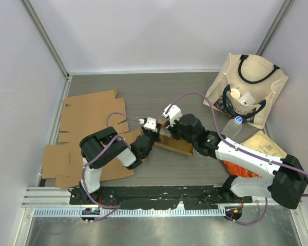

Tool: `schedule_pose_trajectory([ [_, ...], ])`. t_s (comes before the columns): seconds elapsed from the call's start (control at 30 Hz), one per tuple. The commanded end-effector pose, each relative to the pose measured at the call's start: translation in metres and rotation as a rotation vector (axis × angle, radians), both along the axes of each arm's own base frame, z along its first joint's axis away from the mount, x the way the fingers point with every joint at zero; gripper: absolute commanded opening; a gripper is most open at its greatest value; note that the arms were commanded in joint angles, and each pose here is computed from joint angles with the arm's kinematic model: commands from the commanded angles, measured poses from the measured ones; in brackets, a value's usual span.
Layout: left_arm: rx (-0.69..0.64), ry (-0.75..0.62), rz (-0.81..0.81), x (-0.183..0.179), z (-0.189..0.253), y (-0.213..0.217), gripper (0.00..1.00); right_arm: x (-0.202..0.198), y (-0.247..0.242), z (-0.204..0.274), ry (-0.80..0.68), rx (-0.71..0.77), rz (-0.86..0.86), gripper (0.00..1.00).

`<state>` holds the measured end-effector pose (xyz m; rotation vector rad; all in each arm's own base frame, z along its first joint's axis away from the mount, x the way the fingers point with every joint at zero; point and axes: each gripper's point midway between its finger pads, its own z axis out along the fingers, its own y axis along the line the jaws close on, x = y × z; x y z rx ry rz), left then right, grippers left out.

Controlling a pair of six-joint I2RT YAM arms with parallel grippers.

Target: Fold the paper box

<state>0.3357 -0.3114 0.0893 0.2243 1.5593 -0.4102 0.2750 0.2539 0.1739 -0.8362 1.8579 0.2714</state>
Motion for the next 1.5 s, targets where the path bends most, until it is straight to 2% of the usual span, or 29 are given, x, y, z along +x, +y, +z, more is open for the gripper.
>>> schedule_pose_trajectory([
  [0.0, -0.119, -0.066, -0.003, -0.006, 0.029, 0.002, 0.02, 0.008, 0.002, 0.007, -0.095, -0.010, -0.038, 0.28],
  [0.13, -0.151, -0.049, 0.003, -0.011, 0.030, 0.008, 0.15, 0.003, 0.005, -0.002, -0.092, -0.030, -0.028, 0.21],
  [0.23, -0.186, -0.021, -0.001, -0.018, 0.029, 0.014, 0.34, 0.001, 0.008, -0.006, -0.085, -0.030, -0.018, 0.15],
  [0.27, -0.201, -0.022, -0.022, -0.021, 0.033, 0.014, 0.44, 0.001, 0.009, -0.008, -0.082, -0.035, -0.017, 0.13],
  [0.47, -0.348, 0.046, -0.135, -0.055, 0.048, 0.021, 0.62, 0.000, 0.012, -0.013, -0.065, -0.035, -0.005, 0.07],
  [0.57, -0.429, 0.090, -0.202, -0.080, 0.060, 0.034, 0.63, -0.006, 0.015, -0.021, -0.028, -0.025, 0.009, 0.07],
  [0.6, -0.500, 0.103, -0.218, -0.090, 0.073, 0.042, 0.62, -0.008, 0.016, -0.027, -0.005, -0.024, 0.013, 0.08],
  [0.63, -0.508, 0.115, -0.240, -0.096, 0.077, 0.044, 0.62, -0.011, 0.017, -0.029, 0.013, -0.011, 0.019, 0.11],
  [0.67, -0.432, 0.211, -0.242, -0.102, 0.052, 0.044, 0.61, -0.015, 0.019, -0.033, 0.049, 0.014, 0.010, 0.13],
  [0.7, -0.485, 0.180, -0.295, -0.108, 0.089, 0.043, 0.59, -0.019, 0.018, -0.040, 0.074, 0.022, 0.006, 0.15],
  [0.73, -0.444, 0.228, -0.294, -0.111, 0.087, 0.042, 0.58, -0.023, 0.019, -0.043, 0.098, 0.041, 0.007, 0.23],
  [0.77, -0.292, 0.368, -0.243, -0.118, 0.052, 0.052, 0.58, -0.025, 0.022, -0.043, 0.128, 0.107, -0.022, 0.26],
  [0.83, -0.323, 0.302, -0.215, -0.112, 0.101, 0.063, 0.59, -0.031, 0.021, -0.051, 0.179, 0.141, -0.046, 0.32],
  [0.87, -0.313, 0.318, -0.207, -0.111, 0.104, 0.067, 0.59, -0.031, 0.021, -0.052, 0.196, 0.163, -0.068, 0.34],
  [0.9, -0.353, 0.294, -0.193, -0.098, 0.126, 0.074, 0.59, -0.034, 0.021, -0.057, 0.245, 0.207, -0.103, 0.35],
  [1.03, -0.384, 0.401, -0.369, -0.077, 0.145, 0.042, 0.50, -0.035, 0.022, -0.059, 0.332, 0.324, -0.184, 0.39],
  [1.07, -0.364, 0.459, -0.378, -0.063, 0.133, 0.026, 0.48, -0.035, 0.022, -0.056, 0.352, 0.367, -0.200, 0.40],
  [1.13, -0.367, 0.514, -0.414, -0.055, 0.120, 0.008, 0.40, -0.028, 0.015, -0.057, 0.426, 0.477, -0.270, 0.42],
  [1.27, -0.400, 0.626, -0.460, -0.037, 0.068, -0.024, 0.30, -0.025, -0.001, -0.060, 0.564, 0.652, -0.351, 0.42],
  [1.33, -0.427, 0.638, -0.473, -0.035, 0.058, -0.030, 0.29, -0.030, -0.011, -0.065, 0.592, 0.684, -0.357, 0.41],
  [1.4, -0.392, 0.661, -0.462, -0.034, 0.040, -0.030, 0.28, -0.024, -0.024, -0.063, 0.585, 0.691, -0.382, 0.38],
  [1.47, -0.373, 0.671, -0.444, -0.029, 0.031, -0.030, 0.28, -0.023, -0.035, -0.068, 0.578, 0.632, -0.398, 0.38],
])
